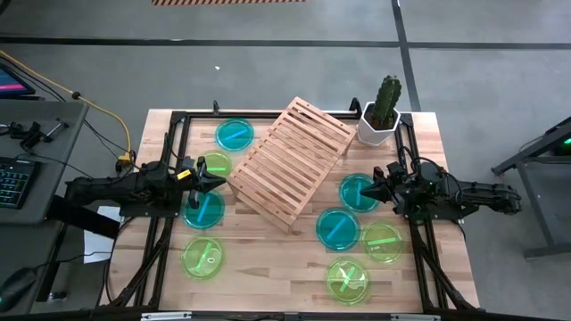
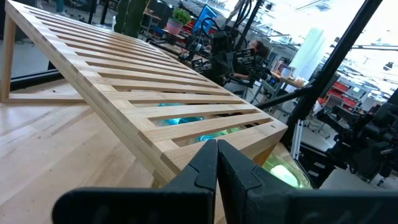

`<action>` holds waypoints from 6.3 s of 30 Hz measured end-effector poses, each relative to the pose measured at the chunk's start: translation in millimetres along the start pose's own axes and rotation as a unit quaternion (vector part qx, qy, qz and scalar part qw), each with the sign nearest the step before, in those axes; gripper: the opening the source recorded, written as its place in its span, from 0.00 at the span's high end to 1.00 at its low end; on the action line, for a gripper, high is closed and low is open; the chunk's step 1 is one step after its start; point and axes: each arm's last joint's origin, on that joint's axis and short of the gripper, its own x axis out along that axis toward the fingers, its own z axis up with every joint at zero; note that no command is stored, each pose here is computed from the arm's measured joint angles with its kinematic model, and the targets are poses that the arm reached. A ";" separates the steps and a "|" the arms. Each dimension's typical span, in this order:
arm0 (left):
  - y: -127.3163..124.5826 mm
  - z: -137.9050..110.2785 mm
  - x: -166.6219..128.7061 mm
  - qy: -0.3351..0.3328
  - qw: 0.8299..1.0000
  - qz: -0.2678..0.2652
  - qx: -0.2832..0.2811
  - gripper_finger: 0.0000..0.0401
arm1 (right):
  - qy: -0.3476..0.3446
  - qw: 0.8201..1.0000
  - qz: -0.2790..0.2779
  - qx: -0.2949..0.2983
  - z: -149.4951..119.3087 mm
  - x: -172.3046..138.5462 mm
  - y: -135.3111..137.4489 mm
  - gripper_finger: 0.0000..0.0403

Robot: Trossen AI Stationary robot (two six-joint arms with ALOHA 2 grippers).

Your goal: Place and stack plates onto a shelf

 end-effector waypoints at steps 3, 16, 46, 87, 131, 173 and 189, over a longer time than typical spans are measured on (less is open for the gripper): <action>0.0 0.0 0.0 0.000 1.000 0.000 0.000 1.00 | 0.000 1.000 0.000 0.000 0.0 0.0 0.0 1.00; 0.0 -0.1 0.0 0.000 1.000 0.000 0.000 1.00 | 0.000 1.000 0.000 0.000 -0.1 0.0 -0.1 1.00; 0.0 0.0 0.0 0.000 1.000 0.000 0.000 1.00 | -0.024 0.999 -0.039 0.001 1.1 -0.1 -2.5 1.00; 0.0 -0.1 0.0 0.000 1.000 0.000 0.000 1.00 | 0.245 0.749 -0.467 0.400 38.4 20.0 39.8 0.57; 0.0 0.0 0.0 0.000 1.000 0.000 0.000 1.00 | 0.082 0.538 -0.767 0.339 -55.4 77.2 6.2 0.61; 0.0 0.0 0.0 0.000 1.000 0.000 0.000 1.00 | 0.216 0.695 -0.659 0.193 92.3 45.7 96.3 1.00; 0.0 0.0 0.0 0.000 1.000 0.000 0.000 1.00 | 0.222 0.878 -0.410 0.110 146.3 40.5 125.4 1.00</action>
